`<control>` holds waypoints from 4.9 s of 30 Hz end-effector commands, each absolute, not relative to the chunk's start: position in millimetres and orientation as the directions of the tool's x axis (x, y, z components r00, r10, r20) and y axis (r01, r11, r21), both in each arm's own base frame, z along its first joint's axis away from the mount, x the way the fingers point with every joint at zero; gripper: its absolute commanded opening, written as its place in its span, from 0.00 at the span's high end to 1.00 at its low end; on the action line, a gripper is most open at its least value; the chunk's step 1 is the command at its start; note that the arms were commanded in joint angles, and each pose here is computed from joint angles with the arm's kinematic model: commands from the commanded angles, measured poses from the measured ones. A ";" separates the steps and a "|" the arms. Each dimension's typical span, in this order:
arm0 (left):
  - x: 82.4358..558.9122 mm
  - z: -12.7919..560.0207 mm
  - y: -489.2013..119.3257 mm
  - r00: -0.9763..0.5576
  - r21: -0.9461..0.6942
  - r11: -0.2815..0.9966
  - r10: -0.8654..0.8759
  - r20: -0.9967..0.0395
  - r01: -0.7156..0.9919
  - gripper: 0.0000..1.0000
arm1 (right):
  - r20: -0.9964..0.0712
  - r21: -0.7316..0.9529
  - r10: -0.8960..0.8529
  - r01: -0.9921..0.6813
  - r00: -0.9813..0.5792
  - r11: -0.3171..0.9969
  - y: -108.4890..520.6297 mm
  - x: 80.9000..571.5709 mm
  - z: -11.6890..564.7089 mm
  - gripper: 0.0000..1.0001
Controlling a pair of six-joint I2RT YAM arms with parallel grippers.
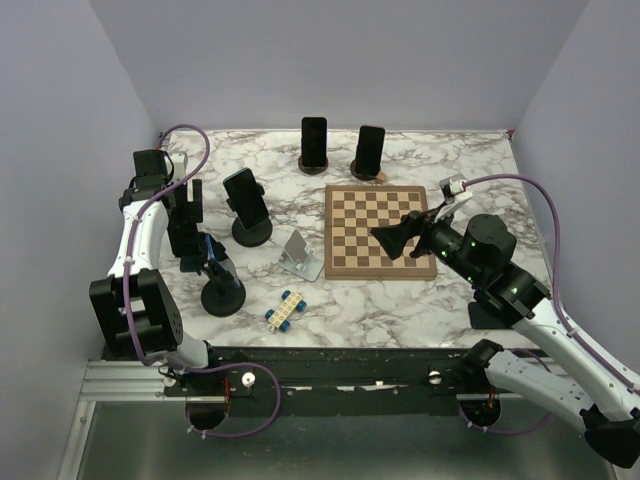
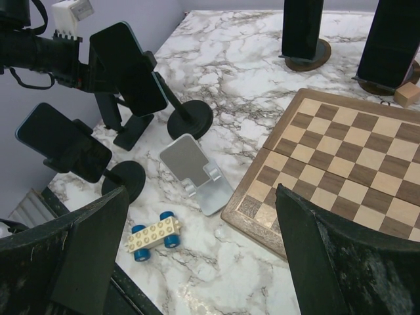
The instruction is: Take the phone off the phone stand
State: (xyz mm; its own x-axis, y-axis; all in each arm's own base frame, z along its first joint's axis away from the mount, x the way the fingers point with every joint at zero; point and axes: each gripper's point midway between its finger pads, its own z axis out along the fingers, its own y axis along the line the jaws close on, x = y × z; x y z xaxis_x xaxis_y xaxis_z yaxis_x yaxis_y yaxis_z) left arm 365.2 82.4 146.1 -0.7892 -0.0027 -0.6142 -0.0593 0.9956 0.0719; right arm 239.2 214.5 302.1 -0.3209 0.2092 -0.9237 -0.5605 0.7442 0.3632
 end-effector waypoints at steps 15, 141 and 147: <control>364.6 184.2 98.1 -0.726 0.148 0.984 0.030 -0.687 -0.099 0.57 | -0.925 0.353 0.185 -0.578 -0.331 0.735 220.6 240.6 296.5 0.00; 267.4 377.0 -214.7 -0.266 -0.333 0.759 -0.217 -0.939 0.559 0.01 | -0.366 0.589 0.916 0.722 -0.163 0.363 -96.6 270.6 110.5 0.99; 259.8 374.8 -223.8 -0.253 -0.308 0.754 -0.192 -0.948 0.580 0.01 | -0.274 0.650 0.952 0.704 -0.136 0.287 -91.0 263.4 93.4 0.99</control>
State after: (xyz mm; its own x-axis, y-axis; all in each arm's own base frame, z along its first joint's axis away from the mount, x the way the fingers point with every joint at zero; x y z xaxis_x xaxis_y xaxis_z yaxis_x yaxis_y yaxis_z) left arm 264.4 -219.3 371.8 -0.2830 -0.1907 -0.9400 0.5676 0.7567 -0.3244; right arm 258.6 -101.3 94.4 -0.1247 0.9363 -0.3283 0.7621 0.3023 0.5725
